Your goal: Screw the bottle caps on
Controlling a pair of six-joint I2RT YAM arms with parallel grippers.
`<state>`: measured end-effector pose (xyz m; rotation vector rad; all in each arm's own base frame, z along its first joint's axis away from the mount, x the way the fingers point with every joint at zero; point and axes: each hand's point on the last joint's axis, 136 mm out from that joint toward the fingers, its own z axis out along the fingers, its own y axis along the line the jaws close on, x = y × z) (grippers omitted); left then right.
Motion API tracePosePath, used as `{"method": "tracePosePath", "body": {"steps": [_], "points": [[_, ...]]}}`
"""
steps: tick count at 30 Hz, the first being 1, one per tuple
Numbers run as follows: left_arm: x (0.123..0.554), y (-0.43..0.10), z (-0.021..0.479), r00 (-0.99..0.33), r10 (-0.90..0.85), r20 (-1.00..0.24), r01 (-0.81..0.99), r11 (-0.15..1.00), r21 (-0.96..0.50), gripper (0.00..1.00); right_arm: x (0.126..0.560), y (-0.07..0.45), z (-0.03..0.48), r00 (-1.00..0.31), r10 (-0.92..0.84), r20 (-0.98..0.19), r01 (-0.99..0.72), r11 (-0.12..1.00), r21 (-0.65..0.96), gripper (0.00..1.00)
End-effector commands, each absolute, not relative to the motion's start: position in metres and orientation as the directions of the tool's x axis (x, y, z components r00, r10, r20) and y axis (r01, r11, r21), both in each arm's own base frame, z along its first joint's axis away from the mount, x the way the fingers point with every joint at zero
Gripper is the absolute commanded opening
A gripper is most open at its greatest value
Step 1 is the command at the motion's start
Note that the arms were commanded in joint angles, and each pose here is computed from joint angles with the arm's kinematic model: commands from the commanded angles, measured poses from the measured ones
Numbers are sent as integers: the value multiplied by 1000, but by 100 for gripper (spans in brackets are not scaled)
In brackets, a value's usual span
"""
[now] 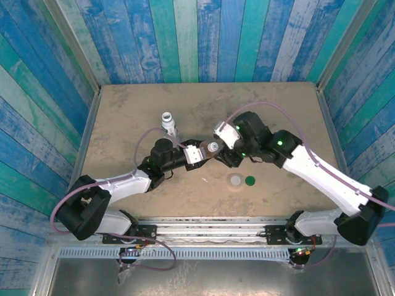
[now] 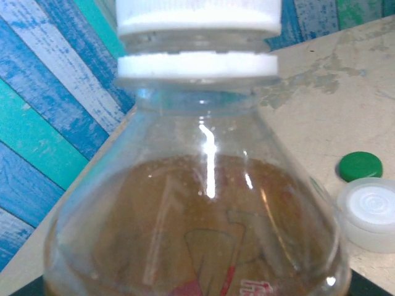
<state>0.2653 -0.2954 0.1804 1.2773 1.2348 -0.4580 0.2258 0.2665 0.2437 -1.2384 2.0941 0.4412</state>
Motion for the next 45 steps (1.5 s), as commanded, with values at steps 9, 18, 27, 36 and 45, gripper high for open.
{"method": "tracePosePath", "body": {"steps": [9,18,27,36,45], "points": [[238,-307,199,423,286,-860,863,161,478,59,196,265,253,267,-822,-503,-923,-67,-379,60],[237,-308,193,417,296,-859,871,140,471,60,205,283,241,265,-834,-485,-938,-105,-331,46],[251,-302,194,407,328,-852,844,220,488,60,207,284,234,174,-853,-492,-962,-40,-270,20],[311,-278,213,356,381,-853,663,540,518,59,272,287,248,-600,-464,-652,-638,769,40,7],[303,-280,202,375,404,-834,673,501,545,59,270,274,237,-793,-208,-572,-428,859,281,25]]}}
